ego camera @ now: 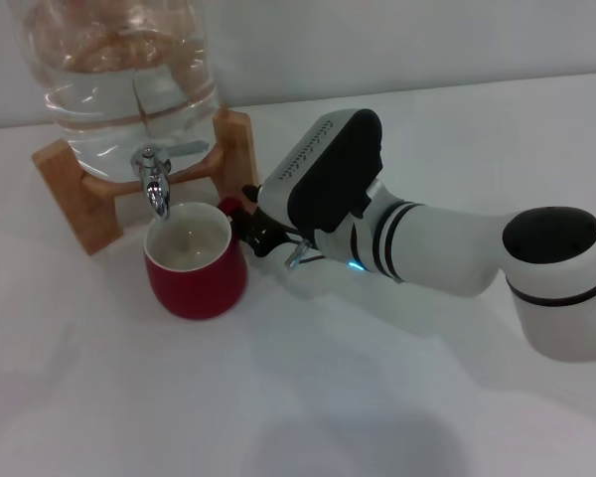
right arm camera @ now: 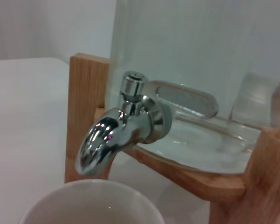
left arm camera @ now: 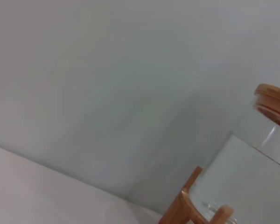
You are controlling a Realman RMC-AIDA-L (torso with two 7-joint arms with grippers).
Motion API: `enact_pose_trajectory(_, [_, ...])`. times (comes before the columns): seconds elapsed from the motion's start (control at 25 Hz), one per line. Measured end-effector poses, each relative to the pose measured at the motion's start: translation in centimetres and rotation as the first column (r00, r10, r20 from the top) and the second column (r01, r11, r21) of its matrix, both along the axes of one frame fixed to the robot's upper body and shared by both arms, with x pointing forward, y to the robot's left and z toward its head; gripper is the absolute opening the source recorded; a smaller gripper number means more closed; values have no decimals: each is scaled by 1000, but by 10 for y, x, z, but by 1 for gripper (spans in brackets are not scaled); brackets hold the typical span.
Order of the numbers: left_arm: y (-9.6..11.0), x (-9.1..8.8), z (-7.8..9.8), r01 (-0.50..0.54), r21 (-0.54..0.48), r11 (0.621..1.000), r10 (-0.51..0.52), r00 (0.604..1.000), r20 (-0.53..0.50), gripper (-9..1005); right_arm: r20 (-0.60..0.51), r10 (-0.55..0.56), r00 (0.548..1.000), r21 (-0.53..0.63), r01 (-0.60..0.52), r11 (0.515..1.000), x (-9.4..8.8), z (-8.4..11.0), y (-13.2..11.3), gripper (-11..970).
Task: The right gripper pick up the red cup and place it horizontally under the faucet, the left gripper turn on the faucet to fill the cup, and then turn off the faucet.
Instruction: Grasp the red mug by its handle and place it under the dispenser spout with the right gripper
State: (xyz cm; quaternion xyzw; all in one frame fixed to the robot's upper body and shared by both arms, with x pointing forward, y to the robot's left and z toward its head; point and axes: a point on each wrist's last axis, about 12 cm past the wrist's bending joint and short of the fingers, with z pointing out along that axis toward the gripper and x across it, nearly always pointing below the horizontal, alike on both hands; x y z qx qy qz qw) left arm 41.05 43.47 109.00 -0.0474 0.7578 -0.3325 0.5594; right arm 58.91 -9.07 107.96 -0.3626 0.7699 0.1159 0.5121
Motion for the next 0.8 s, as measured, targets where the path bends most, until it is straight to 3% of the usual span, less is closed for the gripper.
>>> enact_pose_trajectory(0.8, [1,0,0,-1,2,1000,1,1000,0,888,-24,25,999,16,-25,1000,-3,-3,-7,274])
